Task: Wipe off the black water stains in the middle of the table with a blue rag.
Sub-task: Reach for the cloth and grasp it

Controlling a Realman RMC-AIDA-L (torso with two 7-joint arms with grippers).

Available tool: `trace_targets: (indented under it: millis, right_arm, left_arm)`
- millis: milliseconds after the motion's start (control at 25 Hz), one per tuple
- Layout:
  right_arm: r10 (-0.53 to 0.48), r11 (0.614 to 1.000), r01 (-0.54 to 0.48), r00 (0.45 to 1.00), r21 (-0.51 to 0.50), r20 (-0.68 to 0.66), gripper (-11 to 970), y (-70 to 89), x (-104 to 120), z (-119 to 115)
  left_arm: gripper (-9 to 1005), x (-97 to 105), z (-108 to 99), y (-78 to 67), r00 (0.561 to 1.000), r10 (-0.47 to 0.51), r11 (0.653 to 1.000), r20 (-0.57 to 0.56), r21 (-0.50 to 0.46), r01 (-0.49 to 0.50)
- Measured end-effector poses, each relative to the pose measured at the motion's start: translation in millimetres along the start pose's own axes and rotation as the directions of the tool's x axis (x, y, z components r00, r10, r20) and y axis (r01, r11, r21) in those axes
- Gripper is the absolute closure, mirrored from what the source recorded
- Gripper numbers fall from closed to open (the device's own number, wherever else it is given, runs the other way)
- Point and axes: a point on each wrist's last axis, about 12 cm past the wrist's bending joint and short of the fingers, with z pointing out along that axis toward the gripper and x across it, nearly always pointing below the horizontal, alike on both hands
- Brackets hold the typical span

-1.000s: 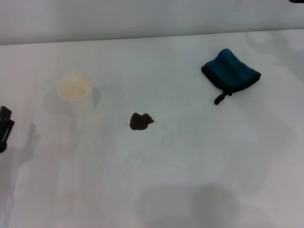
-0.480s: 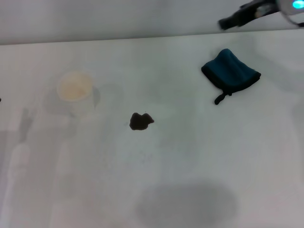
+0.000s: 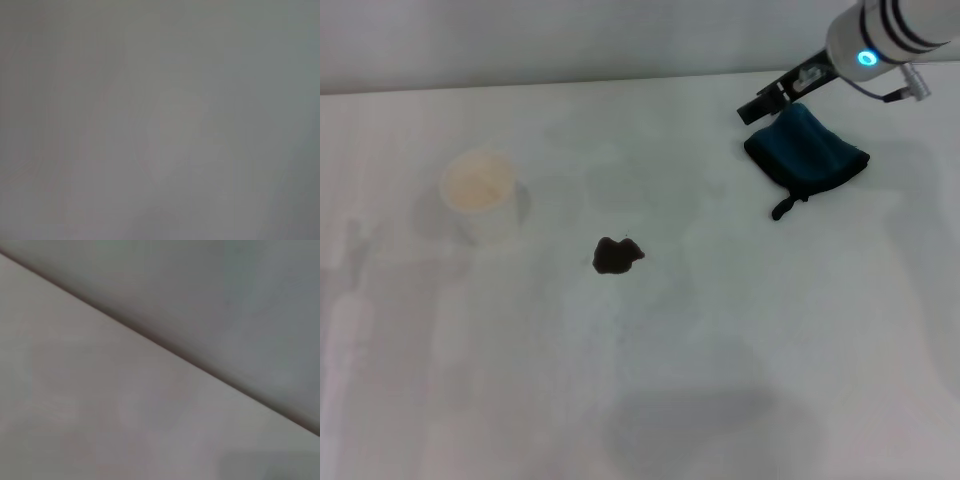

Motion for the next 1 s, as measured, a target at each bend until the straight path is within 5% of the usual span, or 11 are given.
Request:
trace_targets:
  millis: [600, 1000]
  right_arm:
    - [0.062, 0.997, -0.063, 0.998, 0.053, 0.015, 167, -3.7, 12, 26]
    - [0.092, 0.993, -0.094, 0.995, 0.073, 0.032, 167, -6.5, 19, 31]
  left_arm:
    - [111, -1, 18, 7.4, 0.988, -0.153, 0.985, -0.005, -0.080, 0.152]
    - [110, -9, 30, 14.6, 0.998, -0.028, 1.000, -0.048, 0.005, 0.028]
